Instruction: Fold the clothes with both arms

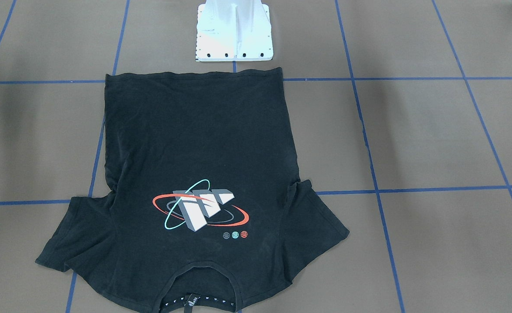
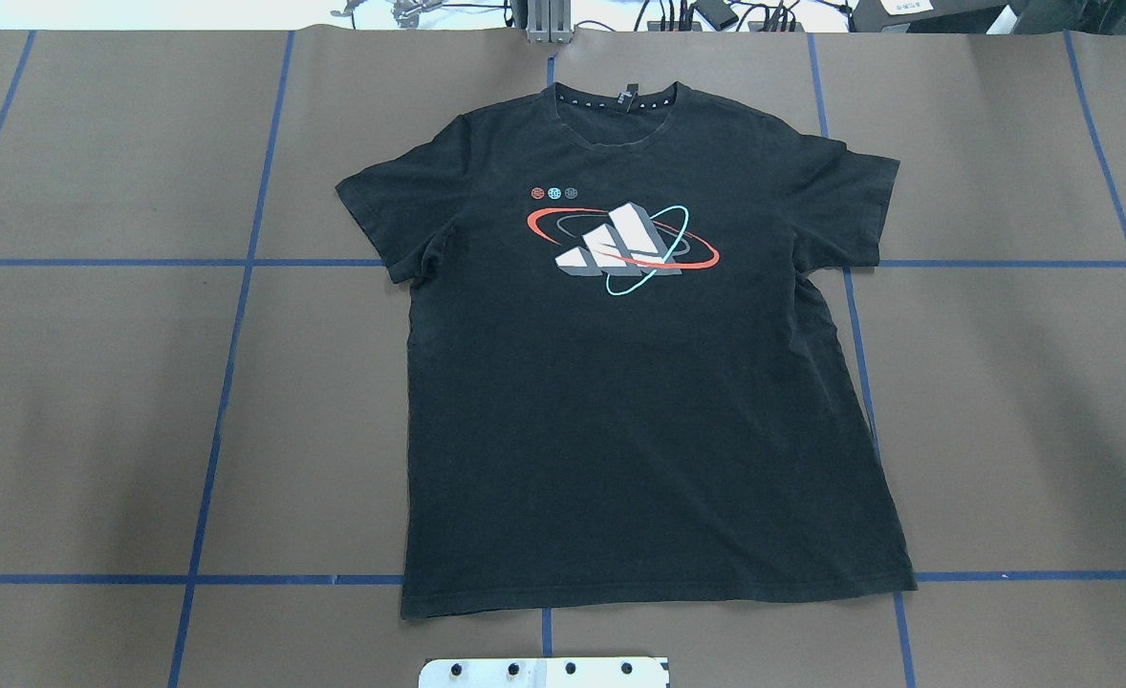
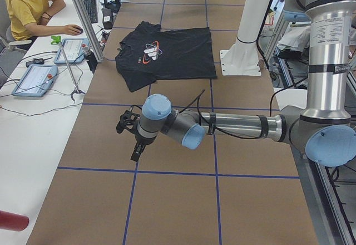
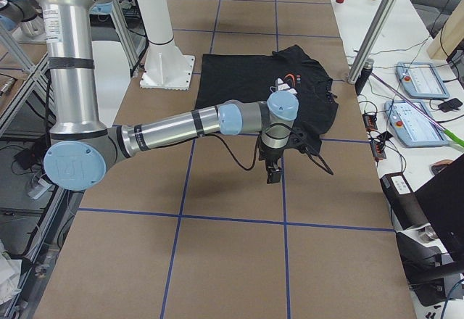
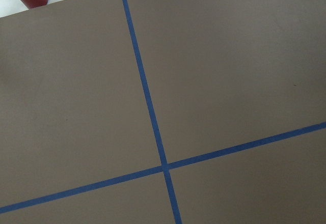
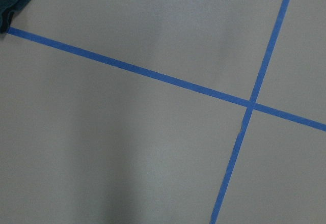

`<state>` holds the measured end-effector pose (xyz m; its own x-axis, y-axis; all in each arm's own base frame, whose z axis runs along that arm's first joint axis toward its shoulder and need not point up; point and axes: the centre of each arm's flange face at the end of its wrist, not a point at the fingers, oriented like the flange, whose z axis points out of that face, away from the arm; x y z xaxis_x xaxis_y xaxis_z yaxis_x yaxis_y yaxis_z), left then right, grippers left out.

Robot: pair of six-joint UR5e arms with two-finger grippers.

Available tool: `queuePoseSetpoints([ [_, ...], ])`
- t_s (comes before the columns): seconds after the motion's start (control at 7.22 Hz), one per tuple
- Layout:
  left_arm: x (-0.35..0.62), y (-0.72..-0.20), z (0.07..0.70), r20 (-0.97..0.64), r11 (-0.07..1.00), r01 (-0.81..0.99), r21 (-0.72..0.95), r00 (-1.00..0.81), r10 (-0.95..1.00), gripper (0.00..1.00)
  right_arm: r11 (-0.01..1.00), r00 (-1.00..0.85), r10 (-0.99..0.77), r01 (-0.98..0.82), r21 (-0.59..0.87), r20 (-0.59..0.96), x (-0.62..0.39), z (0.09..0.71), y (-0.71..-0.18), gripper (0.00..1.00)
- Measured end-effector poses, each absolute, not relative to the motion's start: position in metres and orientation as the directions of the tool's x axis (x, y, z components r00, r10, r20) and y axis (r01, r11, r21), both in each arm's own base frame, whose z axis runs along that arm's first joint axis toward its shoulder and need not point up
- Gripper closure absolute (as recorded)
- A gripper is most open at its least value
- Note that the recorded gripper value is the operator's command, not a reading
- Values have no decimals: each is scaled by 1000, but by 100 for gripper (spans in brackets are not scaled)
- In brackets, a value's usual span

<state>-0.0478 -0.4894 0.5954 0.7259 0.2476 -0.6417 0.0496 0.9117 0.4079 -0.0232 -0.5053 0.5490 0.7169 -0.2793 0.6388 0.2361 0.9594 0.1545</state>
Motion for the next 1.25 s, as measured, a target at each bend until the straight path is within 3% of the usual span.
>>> queuePoseSetpoints([
  [0.97,-32,-478,575,-671,880,26,473,658,341,0,953,687,-300,235,189,662,-32,544,-510,0],
  [1.25,-19,-473,574,-674,866,7,499,632,383,0,971,664,-237,185,152,709,-79,526,-519,0],
])
